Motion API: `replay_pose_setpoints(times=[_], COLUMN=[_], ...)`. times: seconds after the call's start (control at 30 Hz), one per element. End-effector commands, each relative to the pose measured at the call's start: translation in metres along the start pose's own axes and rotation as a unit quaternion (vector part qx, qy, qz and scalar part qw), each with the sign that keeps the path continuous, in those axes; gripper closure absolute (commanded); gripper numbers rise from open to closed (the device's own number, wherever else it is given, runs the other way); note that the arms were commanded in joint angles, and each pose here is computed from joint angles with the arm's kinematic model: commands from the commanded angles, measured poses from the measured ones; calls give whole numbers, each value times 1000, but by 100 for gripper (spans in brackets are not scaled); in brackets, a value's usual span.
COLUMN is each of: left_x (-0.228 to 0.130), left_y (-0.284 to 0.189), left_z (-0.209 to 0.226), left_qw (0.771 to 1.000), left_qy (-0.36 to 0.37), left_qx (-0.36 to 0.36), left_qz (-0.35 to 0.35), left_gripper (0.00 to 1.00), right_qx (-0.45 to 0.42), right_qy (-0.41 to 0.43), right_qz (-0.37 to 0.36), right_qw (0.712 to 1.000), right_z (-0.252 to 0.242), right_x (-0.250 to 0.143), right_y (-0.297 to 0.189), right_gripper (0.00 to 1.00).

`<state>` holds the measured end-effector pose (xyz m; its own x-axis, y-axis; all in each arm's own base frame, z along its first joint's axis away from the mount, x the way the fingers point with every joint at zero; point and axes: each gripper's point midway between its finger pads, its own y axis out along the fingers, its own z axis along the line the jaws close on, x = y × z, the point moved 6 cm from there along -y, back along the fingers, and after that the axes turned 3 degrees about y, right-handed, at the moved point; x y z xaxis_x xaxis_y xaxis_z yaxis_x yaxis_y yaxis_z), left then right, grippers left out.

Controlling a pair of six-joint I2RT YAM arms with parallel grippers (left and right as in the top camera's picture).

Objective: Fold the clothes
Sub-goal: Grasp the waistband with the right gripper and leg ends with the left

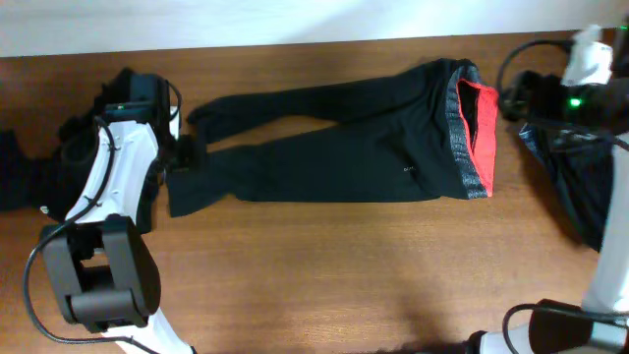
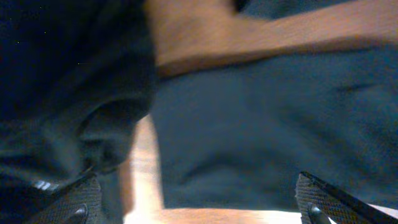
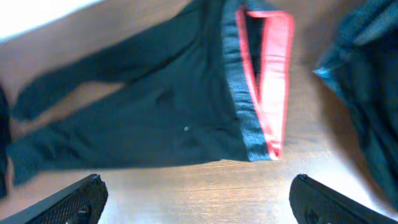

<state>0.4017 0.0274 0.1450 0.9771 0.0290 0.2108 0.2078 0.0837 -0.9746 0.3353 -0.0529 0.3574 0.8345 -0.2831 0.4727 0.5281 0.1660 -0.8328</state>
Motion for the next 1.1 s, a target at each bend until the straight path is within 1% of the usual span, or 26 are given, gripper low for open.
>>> replay_pose_setpoints(times=[0.0, 0.1, 0.2, 0.27, 0.3, 0.37, 0.4, 0.53, 0.63, 0.7, 0.73, 0.77, 0.8, 0.83, 0.9, 1.0, 1.03, 1.07], left_x=[15, 21, 28, 35, 38, 50, 54, 70, 82, 90, 92, 97, 96, 95, 92, 92, 92, 91], left_y=[-22, -26, -27, -29, -30, -33, -34, -45, -58, -66, -70, -74, -73, -71, -68, -70, -71, -71], left_z=[-16, -24, -26, -28, -29, -32, -35, -53, -68, -71, -72, -69, -64, -61, -62, -75, -79, -82], left_qw=[995, 989, 986, 984, 982, 980, 978, 967, 953, 949, 949, 959, 963, 961, 943, 910, 904, 904], left_qy=[35, 60, 61, 63, 63, 14, 14, 77, 143, 153, 147, 66, -15, -98, -218, -320, -331, -329], left_qx=[-86, -122, -129, -136, -140, -148, -151, -141, -123, -101, -93, -79, -75, -80, -112, -182, -198, -209], left_qz=[-40, -60, -80, -101, -110, -135, -145, -196, -237, -256, -262, -264, -257, -247, -223, -193, -184, -178], left_gripper=[1, 1, 1, 1, 1, 0, 1, 1, 1, 1, 1, 1, 1, 1, 1, 1, 1, 1], right_qx=[15, -11, -28, -36, -41, -64, -62, -55, -52, -54, -60, -72, -84, -105, -113, -98, -95, -91], right_qy=[-88, -123, -148, -151, -146, -94, -89, -88, -92, -92, -76, -18, 21, 91, 181, 243, 259, 265], right_qz=[25, 34, 34, 28, 25, 8, 5, -12, -31, -46, -55, -78, -88, -103, -123, -140, -141, -139], right_qw=[996, 992, 988, 987, 988, 993, 994, 995, 994, 993, 994, 994, 992, 985, 969, 955, 951, 950], right_z=[27, 43, 56, 61, 61, 58, 58, 60, 62, 62, 61, 58, 54, 48, 44, 47, 48, 49], right_x=[-1, 1, 5, 11, 13, 23, 25, 35, 44, 50, 53, 60, 62, 64, 66, 69, 69, 68], right_y=[24, 46, 67, 80, 85, 101, 104, 117, 122, 125, 127, 128, 128, 127, 126, 125, 126, 126], right_gripper=[1, 1, 1, 1, 1, 1, 1, 1, 1, 2, 1, 1, 0, 1, 1, 1, 1, 1])
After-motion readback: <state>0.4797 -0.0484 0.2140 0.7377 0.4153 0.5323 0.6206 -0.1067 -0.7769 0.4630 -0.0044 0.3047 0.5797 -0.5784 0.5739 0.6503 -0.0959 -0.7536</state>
